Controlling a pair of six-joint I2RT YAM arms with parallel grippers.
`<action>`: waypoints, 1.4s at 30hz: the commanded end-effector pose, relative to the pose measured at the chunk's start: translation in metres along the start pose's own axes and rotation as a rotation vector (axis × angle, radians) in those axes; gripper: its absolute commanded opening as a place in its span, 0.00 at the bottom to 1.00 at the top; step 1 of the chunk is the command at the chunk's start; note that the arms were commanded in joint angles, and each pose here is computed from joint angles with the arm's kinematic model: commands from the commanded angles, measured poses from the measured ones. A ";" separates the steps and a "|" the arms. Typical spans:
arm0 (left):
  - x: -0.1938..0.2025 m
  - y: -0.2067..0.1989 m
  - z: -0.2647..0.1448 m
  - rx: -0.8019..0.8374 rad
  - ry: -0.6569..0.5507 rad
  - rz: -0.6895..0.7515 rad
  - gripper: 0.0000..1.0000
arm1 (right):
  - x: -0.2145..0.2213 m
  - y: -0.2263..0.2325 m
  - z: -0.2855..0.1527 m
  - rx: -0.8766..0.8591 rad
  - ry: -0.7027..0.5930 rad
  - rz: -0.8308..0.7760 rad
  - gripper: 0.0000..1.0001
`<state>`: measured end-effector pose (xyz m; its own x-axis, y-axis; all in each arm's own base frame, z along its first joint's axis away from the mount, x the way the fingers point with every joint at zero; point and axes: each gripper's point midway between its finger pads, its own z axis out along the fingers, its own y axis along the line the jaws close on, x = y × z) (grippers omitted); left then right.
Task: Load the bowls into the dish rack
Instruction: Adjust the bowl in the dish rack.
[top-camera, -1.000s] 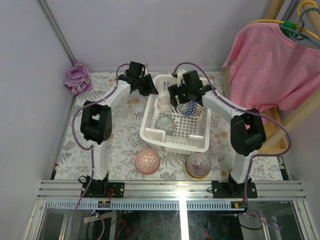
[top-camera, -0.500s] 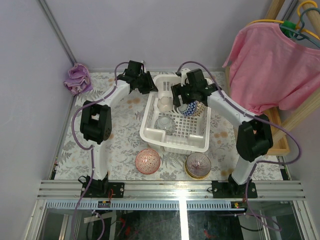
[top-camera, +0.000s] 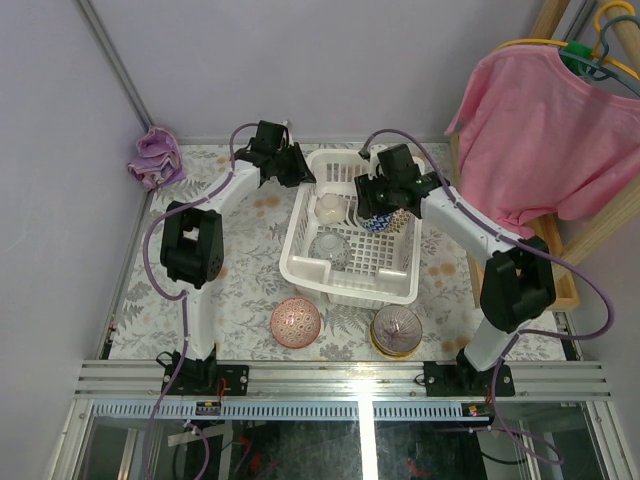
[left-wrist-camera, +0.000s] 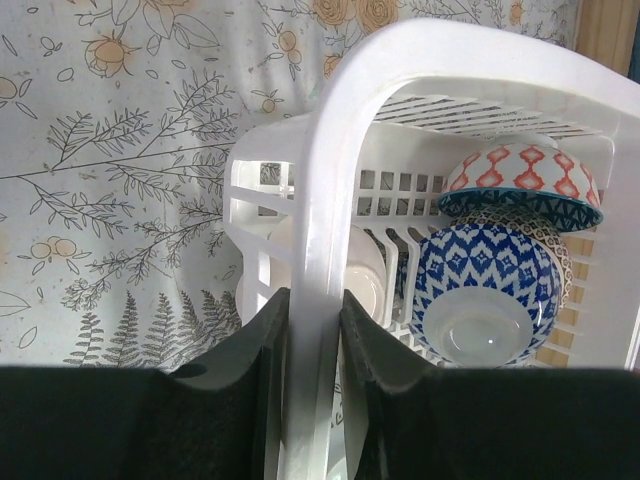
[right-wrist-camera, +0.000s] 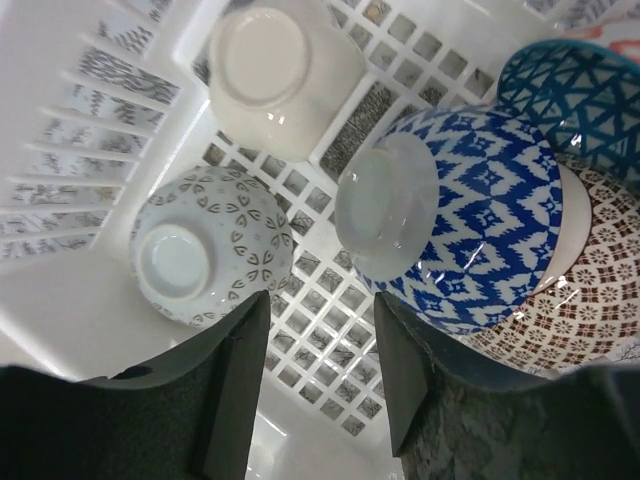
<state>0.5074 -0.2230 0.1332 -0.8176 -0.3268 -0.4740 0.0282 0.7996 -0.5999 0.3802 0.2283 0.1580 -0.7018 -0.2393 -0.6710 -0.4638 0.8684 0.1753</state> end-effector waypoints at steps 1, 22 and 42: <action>-0.011 -0.001 0.004 0.011 -0.039 0.010 0.20 | 0.004 -0.004 0.016 0.045 0.035 0.019 0.52; -0.008 0.002 0.006 0.010 -0.029 0.014 0.19 | -0.005 -0.010 0.081 0.115 0.093 -0.043 0.46; -0.039 -0.025 -0.045 0.071 -0.138 0.025 0.58 | -0.046 0.044 -0.082 -0.052 -0.168 -0.003 0.67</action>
<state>0.5089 -0.2173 0.1321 -0.8055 -0.3394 -0.4858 0.0256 0.7991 -0.6006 0.3833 0.2494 0.2139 -0.6206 -0.2303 -0.7495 -0.4881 0.8616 0.1394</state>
